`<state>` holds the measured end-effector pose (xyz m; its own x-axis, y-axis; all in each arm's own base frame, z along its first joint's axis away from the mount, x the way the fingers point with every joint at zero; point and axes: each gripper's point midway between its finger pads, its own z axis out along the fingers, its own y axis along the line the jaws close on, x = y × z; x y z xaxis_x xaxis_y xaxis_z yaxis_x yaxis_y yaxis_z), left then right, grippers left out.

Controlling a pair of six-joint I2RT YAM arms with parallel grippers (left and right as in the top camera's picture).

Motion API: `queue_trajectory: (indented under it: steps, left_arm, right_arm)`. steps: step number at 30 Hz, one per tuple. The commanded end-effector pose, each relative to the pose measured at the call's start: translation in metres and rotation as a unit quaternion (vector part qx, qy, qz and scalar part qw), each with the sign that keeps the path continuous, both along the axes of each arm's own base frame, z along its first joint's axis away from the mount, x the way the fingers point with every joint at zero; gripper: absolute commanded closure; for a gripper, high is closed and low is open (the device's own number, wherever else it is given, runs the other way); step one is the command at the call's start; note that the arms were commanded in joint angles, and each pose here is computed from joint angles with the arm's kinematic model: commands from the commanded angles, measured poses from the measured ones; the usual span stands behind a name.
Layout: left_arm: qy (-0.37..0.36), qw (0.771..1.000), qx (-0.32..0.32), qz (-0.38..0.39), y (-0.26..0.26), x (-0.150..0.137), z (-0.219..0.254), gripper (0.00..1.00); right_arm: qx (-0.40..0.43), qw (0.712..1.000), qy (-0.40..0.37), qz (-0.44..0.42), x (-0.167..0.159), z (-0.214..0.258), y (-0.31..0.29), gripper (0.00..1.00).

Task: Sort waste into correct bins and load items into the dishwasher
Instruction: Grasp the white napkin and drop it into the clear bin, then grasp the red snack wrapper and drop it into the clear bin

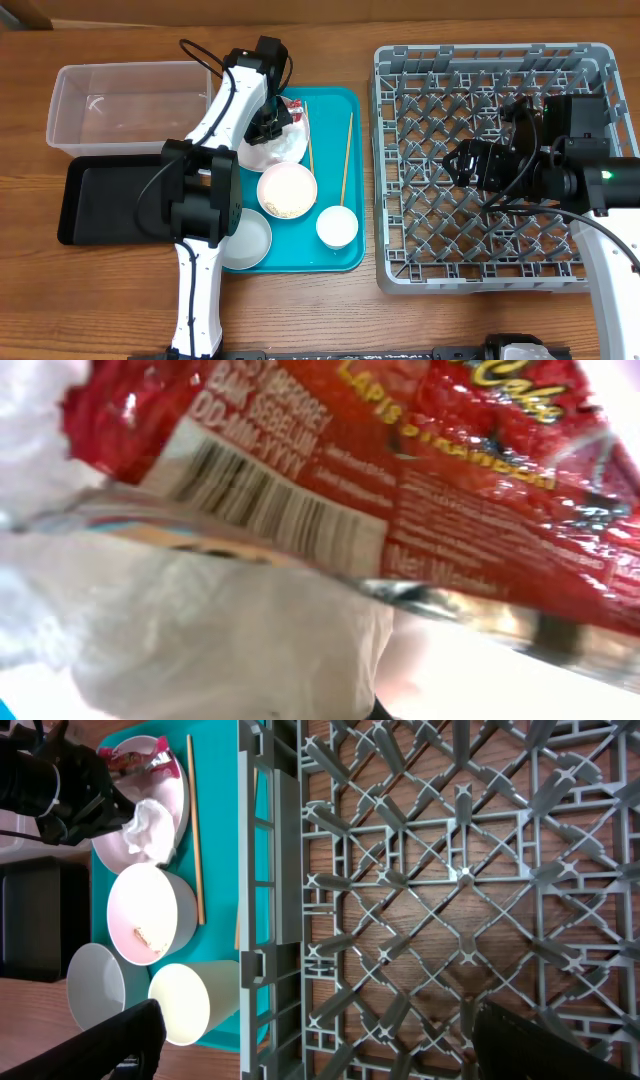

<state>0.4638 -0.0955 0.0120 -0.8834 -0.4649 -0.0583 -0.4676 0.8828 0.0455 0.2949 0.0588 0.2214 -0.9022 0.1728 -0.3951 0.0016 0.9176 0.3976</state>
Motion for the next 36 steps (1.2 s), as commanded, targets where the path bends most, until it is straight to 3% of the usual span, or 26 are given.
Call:
queue_trajectory:
  steps: [1,5,11,14,16,19,26,28,30,36]
  left_arm:
    - [0.013,0.999,-0.022,-0.035,-0.011,-0.001,-0.007,0.96]
    - [0.004,0.997,-0.046,-0.059,-0.019,0.003,0.029,0.96]
    - [-0.072,0.991,-0.058,-0.093,-0.015,0.014,0.144,0.96]
    - [-0.108,0.989,-0.055,-0.09,0.005,0.015,0.182,0.96]
    - [-0.135,0.988,-0.048,-0.053,0.046,0.023,0.199,0.96]
    - [-0.135,0.989,-0.044,0.024,0.114,0.025,0.196,0.96]
    - [-0.141,0.983,-0.024,0.118,0.197,0.036,0.168,0.9]
    - [-0.132,0.983,-0.024,0.125,0.203,0.038,0.153,0.66]
    - [-0.124,0.984,-0.024,0.127,0.203,0.037,0.145,0.0]
    - [-0.164,0.977,-0.027,0.131,0.2,0.046,0.17,0.0]
  right_arm:
    - [0.003,1.0,-0.024,0.0,0.001,0.015,0.0,0.0]
    - [-0.002,1.0,-0.025,-0.002,0.002,0.015,-0.001,0.0]
    - [-0.005,1.0,-0.028,-0.004,0.003,0.015,-0.003,0.0]
    - [-0.005,1.0,-0.029,-0.004,0.003,0.015,-0.003,0.0]
    - [-0.005,1.0,-0.03,-0.004,0.004,0.016,-0.003,0.0]
    - [-0.005,0.999,-0.032,-0.004,0.005,0.016,-0.003,0.0]
    - [-0.005,0.999,-0.036,-0.004,0.007,0.017,-0.003,0.0]
    - [-0.005,0.999,-0.034,-0.004,0.006,0.016,-0.003,0.0]
    - [-0.005,0.999,-0.034,-0.004,0.006,0.016,-0.003,0.0]
    - [-0.005,0.999,-0.037,-0.004,0.007,0.017,-0.003,0.0]
